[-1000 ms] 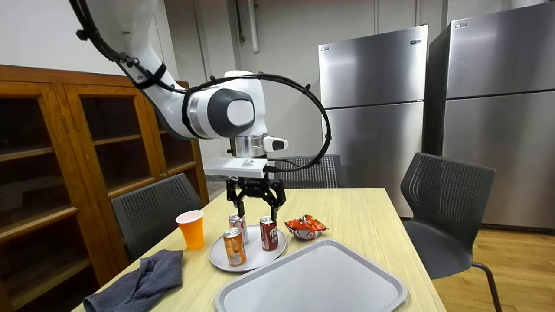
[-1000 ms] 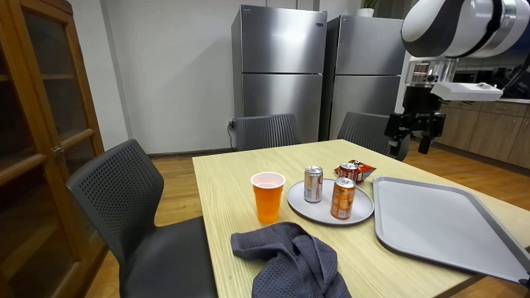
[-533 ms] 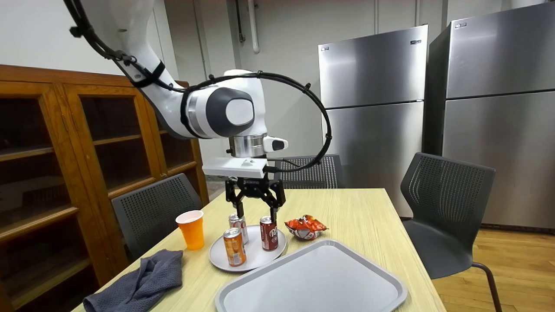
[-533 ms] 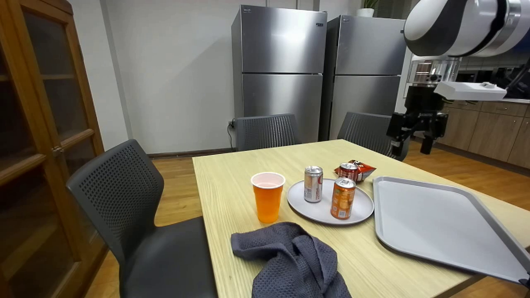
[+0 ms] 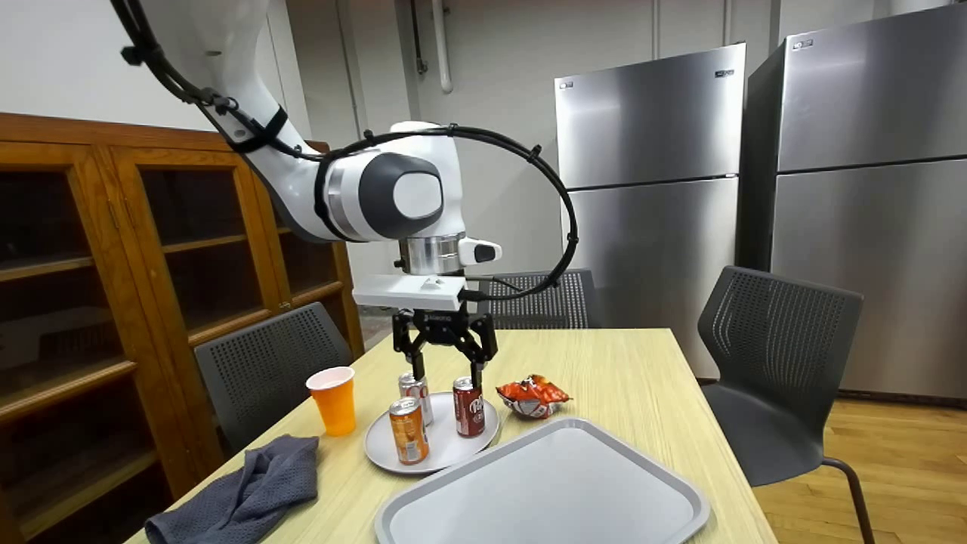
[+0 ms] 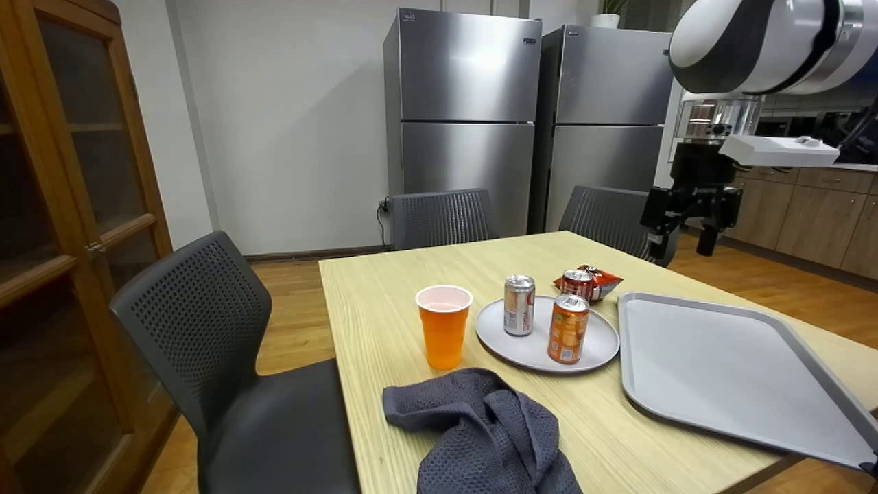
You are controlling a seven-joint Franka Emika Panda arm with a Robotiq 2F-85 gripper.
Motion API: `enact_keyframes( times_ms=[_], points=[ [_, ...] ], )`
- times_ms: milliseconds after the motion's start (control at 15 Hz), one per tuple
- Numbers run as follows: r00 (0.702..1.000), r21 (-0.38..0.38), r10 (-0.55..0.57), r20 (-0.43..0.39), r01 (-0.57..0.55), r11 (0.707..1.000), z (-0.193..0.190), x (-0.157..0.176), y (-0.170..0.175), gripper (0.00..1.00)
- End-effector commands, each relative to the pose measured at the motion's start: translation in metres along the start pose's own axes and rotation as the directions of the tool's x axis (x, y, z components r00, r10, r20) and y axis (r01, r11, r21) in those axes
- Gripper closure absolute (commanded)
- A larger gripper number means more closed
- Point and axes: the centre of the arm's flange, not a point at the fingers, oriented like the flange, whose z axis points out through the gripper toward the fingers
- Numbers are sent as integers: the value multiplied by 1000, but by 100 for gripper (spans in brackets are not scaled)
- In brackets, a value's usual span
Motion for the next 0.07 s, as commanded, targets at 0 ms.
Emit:
enact_keyframes(
  times_ms=[0],
  points=[
    [1000, 0, 0, 0, 0, 1000, 0, 0, 0, 0]
  ],
)
